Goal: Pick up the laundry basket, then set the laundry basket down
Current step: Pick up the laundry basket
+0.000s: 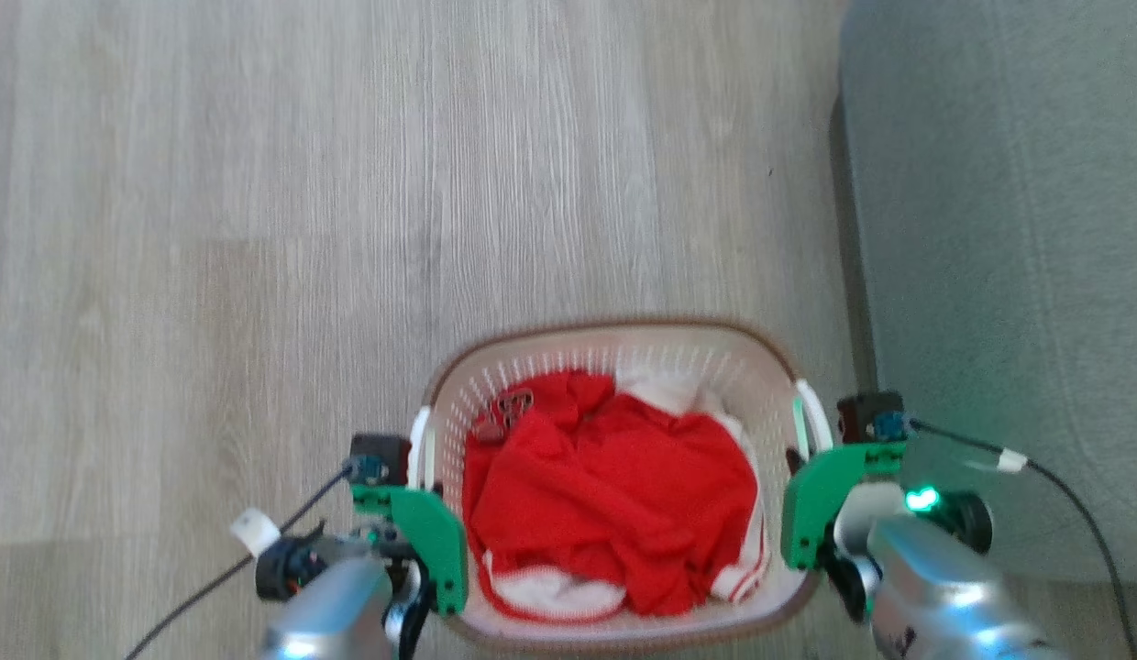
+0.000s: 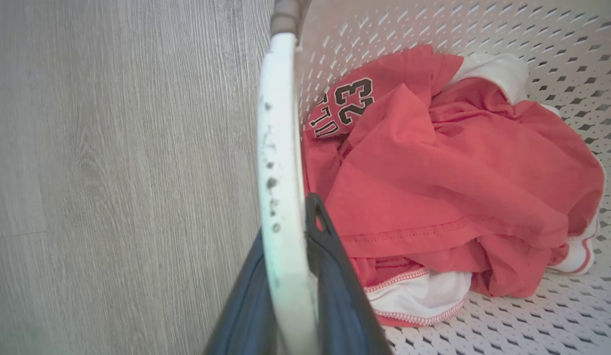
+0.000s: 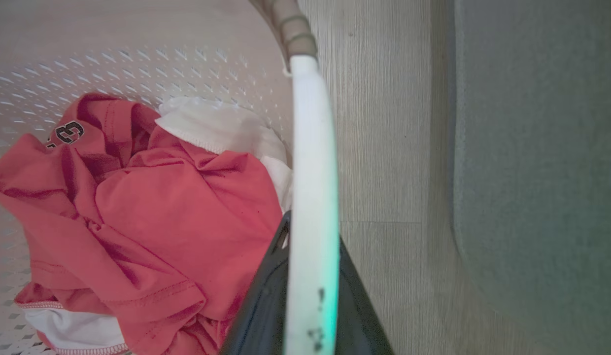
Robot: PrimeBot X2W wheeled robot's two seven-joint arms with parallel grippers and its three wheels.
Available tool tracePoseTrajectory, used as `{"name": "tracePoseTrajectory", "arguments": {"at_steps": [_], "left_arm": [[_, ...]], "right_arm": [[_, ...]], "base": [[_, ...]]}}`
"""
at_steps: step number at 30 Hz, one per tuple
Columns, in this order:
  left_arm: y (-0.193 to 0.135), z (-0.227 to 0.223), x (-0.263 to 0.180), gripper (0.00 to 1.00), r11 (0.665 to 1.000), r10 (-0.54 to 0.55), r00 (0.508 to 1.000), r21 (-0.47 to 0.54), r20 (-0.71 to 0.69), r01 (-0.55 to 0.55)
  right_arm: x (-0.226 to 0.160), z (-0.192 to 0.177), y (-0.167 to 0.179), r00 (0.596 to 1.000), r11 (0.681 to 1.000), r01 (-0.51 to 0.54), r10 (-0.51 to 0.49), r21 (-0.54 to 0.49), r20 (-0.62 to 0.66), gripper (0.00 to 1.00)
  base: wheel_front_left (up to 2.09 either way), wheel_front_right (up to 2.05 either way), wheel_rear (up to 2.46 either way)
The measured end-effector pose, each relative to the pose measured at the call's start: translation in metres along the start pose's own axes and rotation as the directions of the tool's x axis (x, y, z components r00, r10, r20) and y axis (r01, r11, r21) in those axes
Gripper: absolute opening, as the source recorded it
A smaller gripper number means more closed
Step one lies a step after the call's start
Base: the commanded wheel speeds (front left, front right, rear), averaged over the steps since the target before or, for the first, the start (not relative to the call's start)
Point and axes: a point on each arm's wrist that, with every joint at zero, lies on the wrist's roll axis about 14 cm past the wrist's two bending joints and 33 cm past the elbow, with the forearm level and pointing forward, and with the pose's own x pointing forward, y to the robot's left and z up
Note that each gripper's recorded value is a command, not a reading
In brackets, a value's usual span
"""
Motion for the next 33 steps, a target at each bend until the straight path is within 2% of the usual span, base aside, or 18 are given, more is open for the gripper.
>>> {"name": "tracePoseTrajectory", "arguments": {"at_steps": [17, 33], "left_arm": [[-0.009, -0.018, -0.046, 0.00, 1.000, 0.002, 1.000, 0.026, 0.022, -0.003], [-0.009, -0.023, -0.059, 0.00, 0.999, 0.009, 0.999, 0.050, 0.046, -0.012]], "right_arm": [[-0.052, -0.016, 0.020, 1.000, 1.000, -0.021, 0.021, 0.010, 0.023, 0.00], [-0.067, -0.018, 0.028, 0.998, 0.999, -0.035, 0.034, 0.009, 0.051, 0.00]], "base": [[0.00, 0.00, 0.00], [0.00, 0.00, 0.00]]}}
